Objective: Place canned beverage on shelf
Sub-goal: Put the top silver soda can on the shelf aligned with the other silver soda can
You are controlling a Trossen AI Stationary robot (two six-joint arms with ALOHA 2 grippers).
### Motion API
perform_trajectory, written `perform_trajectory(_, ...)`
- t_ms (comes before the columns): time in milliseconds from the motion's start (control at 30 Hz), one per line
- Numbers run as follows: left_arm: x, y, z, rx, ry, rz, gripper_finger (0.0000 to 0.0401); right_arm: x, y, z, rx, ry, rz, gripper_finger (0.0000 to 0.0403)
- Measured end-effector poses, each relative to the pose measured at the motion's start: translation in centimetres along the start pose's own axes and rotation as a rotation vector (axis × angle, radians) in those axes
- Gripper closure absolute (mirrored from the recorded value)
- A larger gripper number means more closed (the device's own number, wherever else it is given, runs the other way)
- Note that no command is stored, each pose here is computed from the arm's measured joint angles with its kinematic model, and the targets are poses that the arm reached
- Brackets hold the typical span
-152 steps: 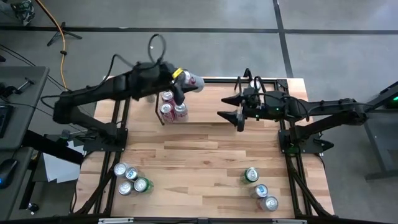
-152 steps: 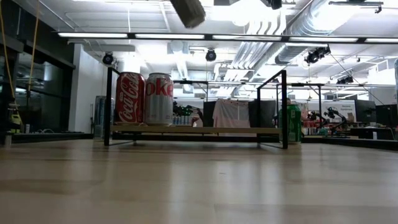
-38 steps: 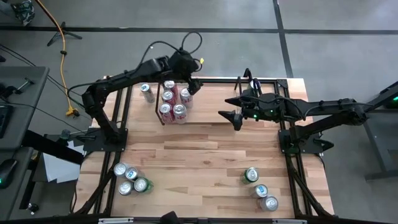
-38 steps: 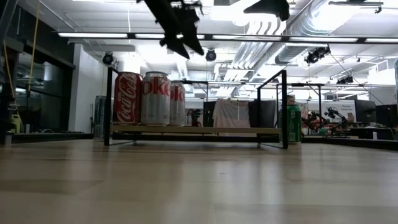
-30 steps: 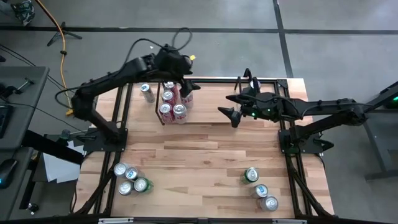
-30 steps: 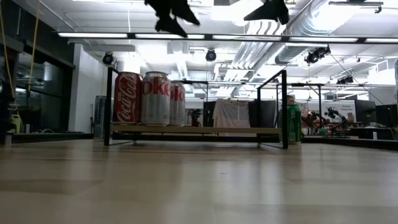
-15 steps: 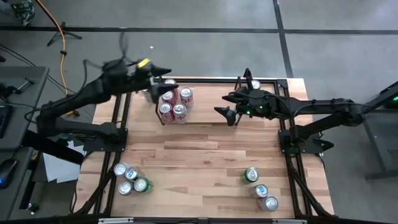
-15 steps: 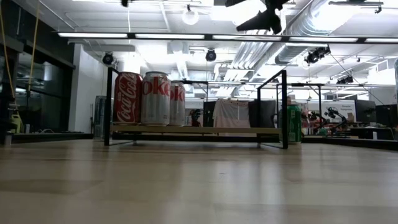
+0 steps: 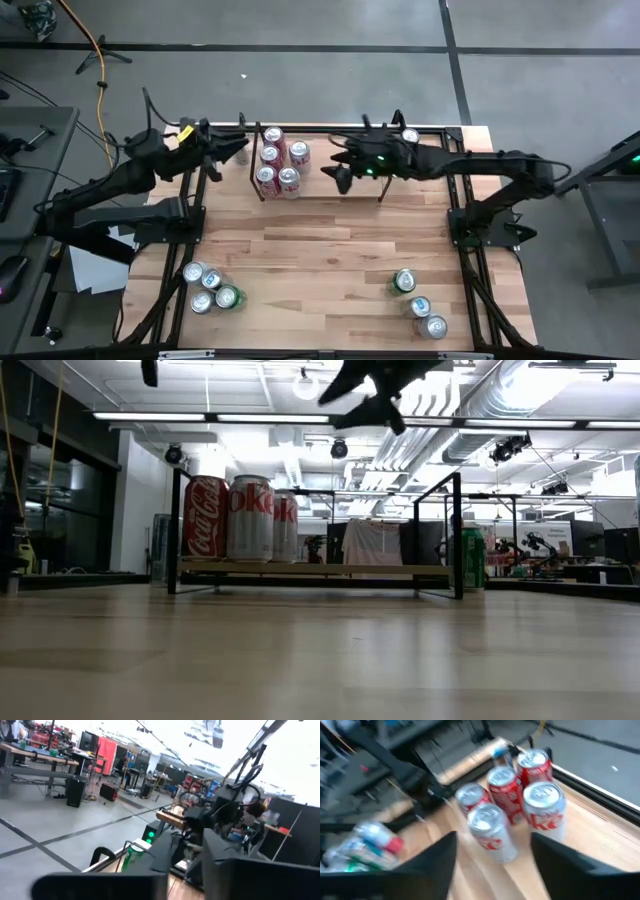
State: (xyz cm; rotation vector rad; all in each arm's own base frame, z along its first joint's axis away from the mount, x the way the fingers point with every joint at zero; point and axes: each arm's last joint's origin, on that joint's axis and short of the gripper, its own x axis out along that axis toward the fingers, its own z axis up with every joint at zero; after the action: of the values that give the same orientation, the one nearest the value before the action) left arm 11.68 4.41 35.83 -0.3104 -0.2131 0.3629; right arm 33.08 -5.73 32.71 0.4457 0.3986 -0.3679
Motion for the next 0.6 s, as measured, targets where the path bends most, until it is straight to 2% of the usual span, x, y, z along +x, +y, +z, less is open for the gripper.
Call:
perform_trajectory(33,-0.2,0.0,0.1,-0.001,-0.008,-0.002,0.039,0.7,-0.1,0.4,-0.009,0.022,-0.02,0.0219)
perform_trajectory(167,-0.5,0.1,-0.1,0.001,0.012,0.022,0.0386,3.8,-0.6,1.4,-0.056,0.113,-0.078,0.0361)
perform_trajectory(200,-0.5,0.2,-0.3,0.002,0.034,0.032,0.0391,4.7,-0.8,1.5,-0.067,0.128,-0.087,0.0381)
perform_trajectory(367,-0.8,1.0,-2.3,0.017,0.232,0.134,0.0397,8.3,-2.3,0.4,-0.064,0.251,-0.165,0.0381)
perform_trajectory(467,-1.2,1.8,-3.9,0.039,0.394,0.262,0.04,9.7,-3.3,-0.6,-0.083,0.298,-0.231,0.0399)
perform_trajectory(533,-1.6,2.3,-4.9,0.058,0.487,0.356,0.04,10.3,-3.7,-1.0,-0.092,0.304,-0.283,0.0396)
perform_trajectory(600,-1.7,2.8,-5.7,0.083,0.535,0.422,0.04,10.7,-3.9,-1.4,-0.094,0.302,-0.314,0.0397)
